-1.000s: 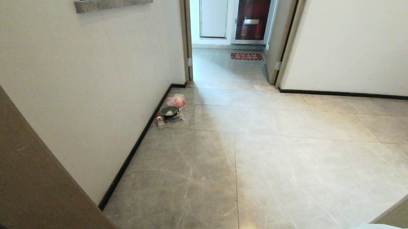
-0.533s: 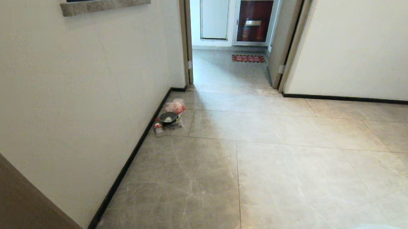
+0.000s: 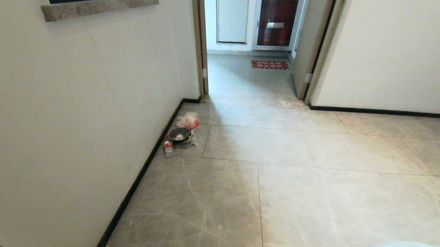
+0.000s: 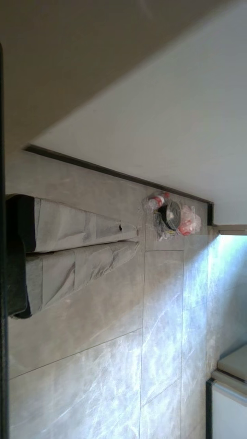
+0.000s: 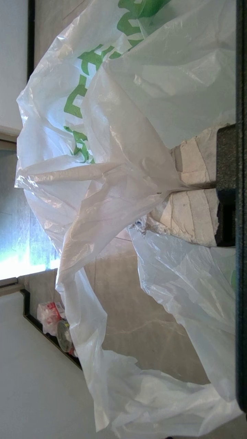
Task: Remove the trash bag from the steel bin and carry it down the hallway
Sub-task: Put the trash bag at the door
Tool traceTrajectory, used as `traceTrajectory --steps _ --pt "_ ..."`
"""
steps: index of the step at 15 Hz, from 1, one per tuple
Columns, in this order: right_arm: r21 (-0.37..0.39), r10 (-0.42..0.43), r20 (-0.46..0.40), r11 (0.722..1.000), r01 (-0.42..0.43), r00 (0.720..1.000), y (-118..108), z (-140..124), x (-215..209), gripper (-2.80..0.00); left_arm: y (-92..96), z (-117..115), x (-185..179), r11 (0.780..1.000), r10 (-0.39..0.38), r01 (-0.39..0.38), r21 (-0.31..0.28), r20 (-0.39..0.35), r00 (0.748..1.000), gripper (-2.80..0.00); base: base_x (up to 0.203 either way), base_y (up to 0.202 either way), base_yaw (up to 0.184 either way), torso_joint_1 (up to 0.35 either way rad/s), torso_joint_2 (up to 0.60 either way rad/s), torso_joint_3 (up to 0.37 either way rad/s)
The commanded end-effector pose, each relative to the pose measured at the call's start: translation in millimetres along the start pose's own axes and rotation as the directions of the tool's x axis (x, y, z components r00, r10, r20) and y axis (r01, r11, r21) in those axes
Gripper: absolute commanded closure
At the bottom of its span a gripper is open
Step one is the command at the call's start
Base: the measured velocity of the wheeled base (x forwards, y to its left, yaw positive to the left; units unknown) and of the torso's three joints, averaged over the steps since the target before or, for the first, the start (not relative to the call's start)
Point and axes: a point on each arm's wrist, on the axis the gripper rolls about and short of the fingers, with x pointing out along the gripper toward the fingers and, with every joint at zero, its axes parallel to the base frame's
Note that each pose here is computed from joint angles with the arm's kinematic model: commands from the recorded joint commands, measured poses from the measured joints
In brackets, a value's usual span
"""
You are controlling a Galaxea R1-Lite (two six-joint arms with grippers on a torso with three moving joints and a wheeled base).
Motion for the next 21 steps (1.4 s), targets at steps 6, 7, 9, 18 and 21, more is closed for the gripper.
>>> traceTrajectory --steps 6,7,9,18,21 --pt "-0.001 0.0 -0.002 1.0 0.0 1.0 0.0 0.1 0.1 0.0 0.0 0.0 0.0 1.0 0.0 0.0 -0.001 0.0 1.0 0.0 0.196 0.0 0.001 0.004 0.0 0.001" --pt "-0.001 -0.001 -0.002 1.0 0.001 1.0 0.0 0.1 0.1 0.0 0.0 0.0 0.0 1.0 0.001 -0.001 -0.001 0.0 1.0 0.0 0.191 0.0 0.002 -0.002 0.0 -0.002" --pt "-0.001 0.0 -0.002 1.0 0.0 1.0 0.0 0.1 0.1 0.0 0.0 0.0 0.0 1.0 0.0 0.0 -0.001 0.0 1.0 0.0 0.194 0.0 0.0 0.001 0.0 -0.002" --pt "-0.001 0.0 -0.002 1.0 0.0 1.0 0.0 0.1 0.1 0.0 0.0 0.0 0.0 1.0 0.0 0.0 -0.001 0.0 1.0 0.0 0.189 0.0 0.001 0.003 0.0 0.003" --pt "-0.001 0.0 -0.002 1.0 0.0 1.0 0.0 0.1 0.1 0.0 0.0 0.0 0.0 1.0 0.0 0.0 -0.001 0.0 1.0 0.0 0.187 0.0 0.001 0.002 0.0 0.002"
